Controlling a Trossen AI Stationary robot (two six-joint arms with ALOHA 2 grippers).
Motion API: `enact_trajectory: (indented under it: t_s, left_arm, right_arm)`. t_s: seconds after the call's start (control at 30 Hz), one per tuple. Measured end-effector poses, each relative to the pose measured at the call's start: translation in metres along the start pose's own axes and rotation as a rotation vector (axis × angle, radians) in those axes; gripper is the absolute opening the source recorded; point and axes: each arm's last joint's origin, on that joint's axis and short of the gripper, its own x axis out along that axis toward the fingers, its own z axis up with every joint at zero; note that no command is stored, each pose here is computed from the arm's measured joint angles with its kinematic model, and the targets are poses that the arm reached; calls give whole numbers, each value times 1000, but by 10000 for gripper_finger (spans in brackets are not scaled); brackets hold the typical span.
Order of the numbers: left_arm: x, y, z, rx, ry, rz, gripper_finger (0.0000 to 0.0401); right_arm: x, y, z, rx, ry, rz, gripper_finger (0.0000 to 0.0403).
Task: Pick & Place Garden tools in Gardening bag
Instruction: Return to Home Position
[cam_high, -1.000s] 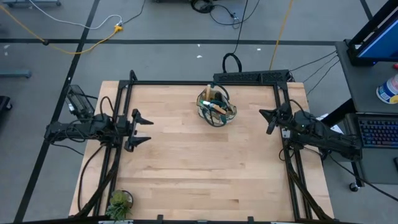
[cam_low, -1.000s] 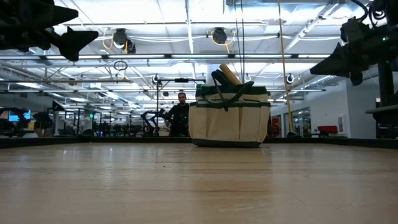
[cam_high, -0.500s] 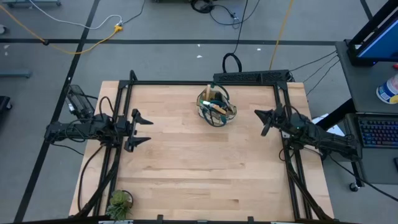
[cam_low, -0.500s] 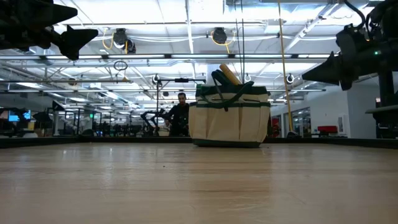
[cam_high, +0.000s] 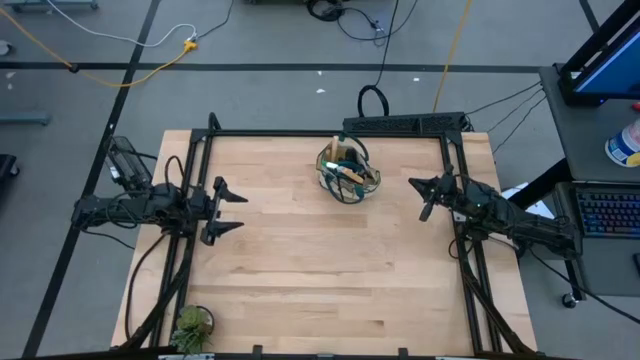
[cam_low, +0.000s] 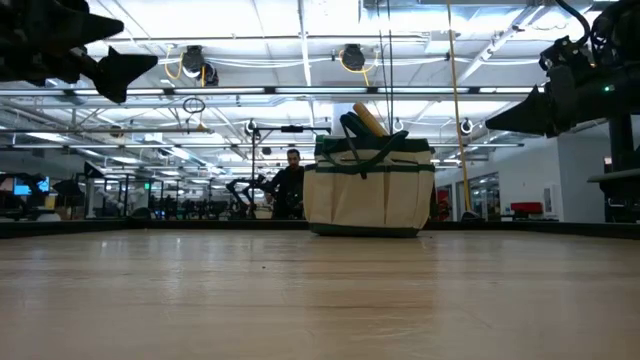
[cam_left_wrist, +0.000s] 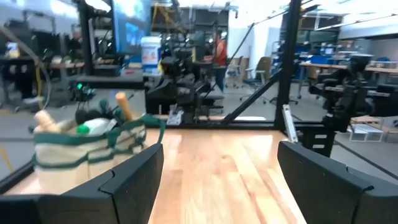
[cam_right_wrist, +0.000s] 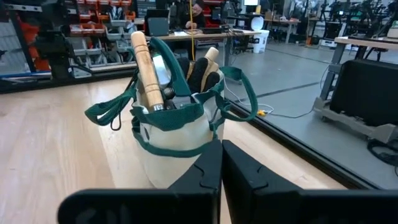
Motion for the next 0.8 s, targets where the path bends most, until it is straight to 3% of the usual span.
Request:
enact_trajectory:
  t_s: [0.37, 0.8]
  left_arm:
    - [2, 1, -16, -26, -4, 26, 324]
    - [2, 0, -24, -81, 19, -46, 324]
  right_arm:
    - [0, 1, -1, 31, 6, 17, 0]
    - [0, 1, 3, 43, -31, 17, 0]
